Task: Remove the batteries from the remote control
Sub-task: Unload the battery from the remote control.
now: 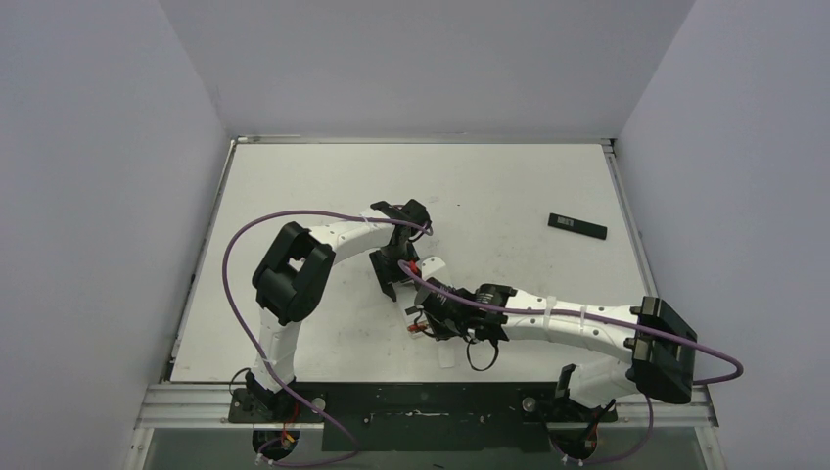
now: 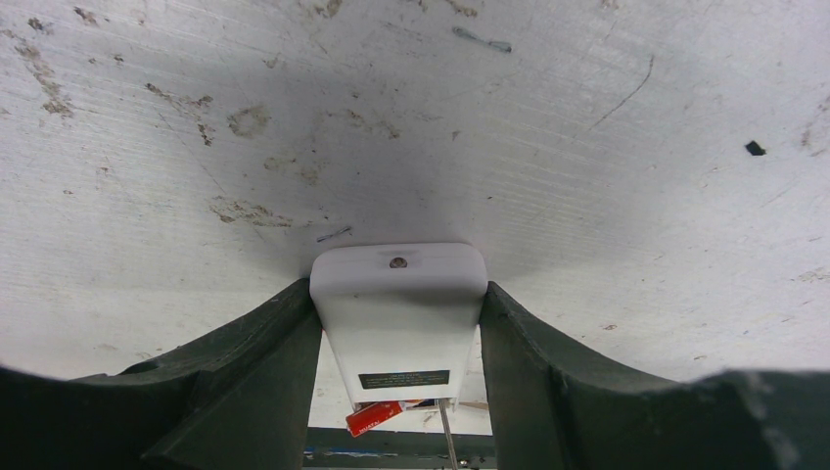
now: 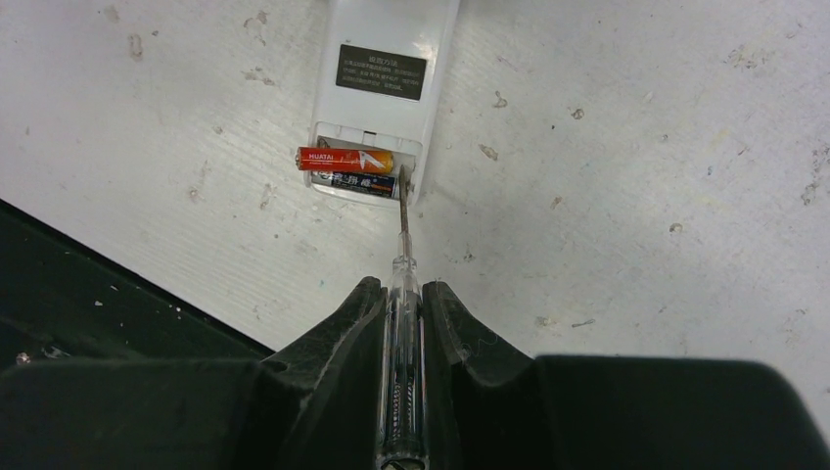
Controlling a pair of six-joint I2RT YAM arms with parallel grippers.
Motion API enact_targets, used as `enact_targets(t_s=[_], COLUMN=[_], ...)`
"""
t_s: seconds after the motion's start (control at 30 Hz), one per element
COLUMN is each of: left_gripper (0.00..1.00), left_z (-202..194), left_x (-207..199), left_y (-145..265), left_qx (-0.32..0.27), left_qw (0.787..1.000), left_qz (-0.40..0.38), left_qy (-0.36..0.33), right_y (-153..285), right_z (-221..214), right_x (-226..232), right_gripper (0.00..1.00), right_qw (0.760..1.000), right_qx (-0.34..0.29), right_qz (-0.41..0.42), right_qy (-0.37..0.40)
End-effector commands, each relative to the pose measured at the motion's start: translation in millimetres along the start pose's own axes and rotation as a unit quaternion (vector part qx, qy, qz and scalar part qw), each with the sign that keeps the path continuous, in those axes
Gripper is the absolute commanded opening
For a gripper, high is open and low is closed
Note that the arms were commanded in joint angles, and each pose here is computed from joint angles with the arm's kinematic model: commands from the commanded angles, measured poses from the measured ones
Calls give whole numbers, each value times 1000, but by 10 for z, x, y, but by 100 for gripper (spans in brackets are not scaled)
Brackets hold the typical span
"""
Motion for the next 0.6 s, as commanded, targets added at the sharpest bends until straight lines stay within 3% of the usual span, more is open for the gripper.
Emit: enact_targets(t_s=[0.0, 0.57], left_gripper=[0, 0], left_z=[100, 87], left_x=[2, -4], left_y=[-121, -130], left_qx=[-21, -20], left_qw=[1000, 1000], left_qz=[5, 3], left_qy=[8, 9], right_y=[-21, 43], right_z=[36, 201], right_x=[-19, 243], right_gripper=[5, 5], right_qw=[1000, 996], right_qx=[-12, -52], right_qz=[-8, 68], right_qy=[3, -31])
Point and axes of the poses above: each gripper's point midway between its finger pads, its own y axis back along the fingers, its own x axis along the line the jaws close on, z = x × y, the point moved 1 cm from there along y, back along the fingers, and after that the axes turned 2 degrees about -y, right-handed, at the moved point
